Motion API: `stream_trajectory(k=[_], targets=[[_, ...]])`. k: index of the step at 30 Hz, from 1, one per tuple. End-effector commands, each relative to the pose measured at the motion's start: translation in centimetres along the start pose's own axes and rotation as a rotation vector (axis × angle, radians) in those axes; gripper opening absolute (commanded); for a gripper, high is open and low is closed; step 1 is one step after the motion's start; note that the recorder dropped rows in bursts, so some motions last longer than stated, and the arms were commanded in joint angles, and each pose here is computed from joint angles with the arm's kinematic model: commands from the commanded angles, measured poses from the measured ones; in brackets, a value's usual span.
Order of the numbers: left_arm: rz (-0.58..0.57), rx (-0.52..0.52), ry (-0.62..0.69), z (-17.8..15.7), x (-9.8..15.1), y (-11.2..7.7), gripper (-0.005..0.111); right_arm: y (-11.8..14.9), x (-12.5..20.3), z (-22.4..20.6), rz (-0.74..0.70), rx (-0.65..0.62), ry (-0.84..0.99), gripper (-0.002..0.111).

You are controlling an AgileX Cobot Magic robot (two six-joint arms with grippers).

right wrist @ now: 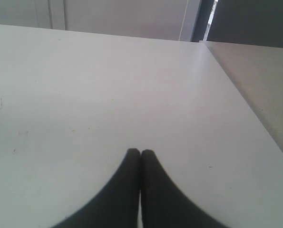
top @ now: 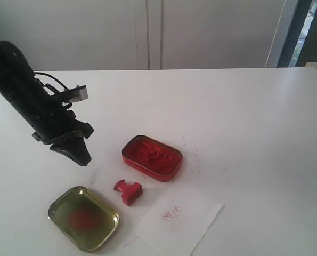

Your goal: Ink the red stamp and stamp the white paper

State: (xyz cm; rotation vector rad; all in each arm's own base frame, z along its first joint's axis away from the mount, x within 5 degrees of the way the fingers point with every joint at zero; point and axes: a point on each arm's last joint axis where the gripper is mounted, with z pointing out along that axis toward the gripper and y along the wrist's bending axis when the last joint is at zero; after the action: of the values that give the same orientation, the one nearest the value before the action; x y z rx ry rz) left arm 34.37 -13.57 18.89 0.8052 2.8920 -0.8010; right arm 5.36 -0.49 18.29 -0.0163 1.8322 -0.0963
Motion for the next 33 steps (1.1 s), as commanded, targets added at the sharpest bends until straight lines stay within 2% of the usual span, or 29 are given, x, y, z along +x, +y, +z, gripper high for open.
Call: stream_trajectory(k=[1,8,11,17,24,33], targets=[[-0.049,-0.121,0.023,-0.9,0.5,0.6,0.000,0.0,0.0,0.0,-0.010,0.000,-0.009,0.000],[-0.100,-0.300,0.048,-1.3,0.9,2.1,0.000,0.0,0.0,0.0,-0.010,0.000,-0.009,0.000],[-0.099,-0.303,0.042,-1.3,0.8,2.1,0.000,0.0,0.0,0.0,-0.010,0.000,-0.009,0.000],[-0.088,-0.313,-0.054,-3.4,1.3,0.6,0.000,0.0,0.0,0.0,-0.010,0.000,-0.009,0.000],[-0.080,-0.328,-0.151,-5.1,4.5,-1.4,0.000,0.0,0.0,0.0,-0.010,0.000,-0.009,0.000],[-0.074,-0.345,-0.202,-5.9,8.1,-2.8,0.000,0.0,0.0,0.0,-0.010,0.000,-0.009,0.000]])
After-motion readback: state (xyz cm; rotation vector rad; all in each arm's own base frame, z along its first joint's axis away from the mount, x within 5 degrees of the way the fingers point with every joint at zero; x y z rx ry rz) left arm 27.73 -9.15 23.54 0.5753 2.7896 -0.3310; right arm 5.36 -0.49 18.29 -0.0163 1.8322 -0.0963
